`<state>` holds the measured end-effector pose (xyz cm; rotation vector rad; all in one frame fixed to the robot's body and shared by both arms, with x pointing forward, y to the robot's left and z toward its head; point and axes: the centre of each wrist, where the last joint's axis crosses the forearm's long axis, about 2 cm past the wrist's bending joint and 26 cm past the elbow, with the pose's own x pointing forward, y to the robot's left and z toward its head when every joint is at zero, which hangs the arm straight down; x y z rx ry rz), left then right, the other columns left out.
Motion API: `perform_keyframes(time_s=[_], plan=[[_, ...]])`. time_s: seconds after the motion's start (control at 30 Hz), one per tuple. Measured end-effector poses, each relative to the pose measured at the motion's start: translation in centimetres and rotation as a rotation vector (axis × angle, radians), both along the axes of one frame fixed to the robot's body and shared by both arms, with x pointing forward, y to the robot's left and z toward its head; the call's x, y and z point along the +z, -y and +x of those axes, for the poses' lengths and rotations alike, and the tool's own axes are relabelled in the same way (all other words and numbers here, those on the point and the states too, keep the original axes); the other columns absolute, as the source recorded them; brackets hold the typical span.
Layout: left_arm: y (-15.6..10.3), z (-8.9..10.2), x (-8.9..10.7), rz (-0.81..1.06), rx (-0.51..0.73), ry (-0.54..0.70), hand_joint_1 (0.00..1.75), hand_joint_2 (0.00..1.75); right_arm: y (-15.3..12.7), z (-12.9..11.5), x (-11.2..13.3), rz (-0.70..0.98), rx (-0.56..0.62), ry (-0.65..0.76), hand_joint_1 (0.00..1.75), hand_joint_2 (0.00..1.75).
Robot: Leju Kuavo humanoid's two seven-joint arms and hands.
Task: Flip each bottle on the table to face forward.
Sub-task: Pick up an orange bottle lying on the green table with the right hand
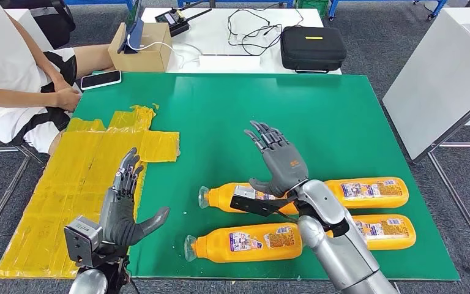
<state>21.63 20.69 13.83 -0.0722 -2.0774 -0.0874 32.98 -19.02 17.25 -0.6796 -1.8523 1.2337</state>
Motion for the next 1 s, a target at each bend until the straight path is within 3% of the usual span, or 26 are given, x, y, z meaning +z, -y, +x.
perform_keyframes(time_s=[0.47,1.0], plan=[[0.1,0.6,-0.2,-0.018,-0.004,-0.006,0.0,1.75,-1.7,1.0,-1.8,-0.006,0.241,-0.209,0.0,1.75],[-0.6,0.5,-0.7,-0.014,0.029,-0.022,0.0,1.75,-2.2,0.0,-2.0,-0.056,0.281,-0.206,0.0,1.75]])
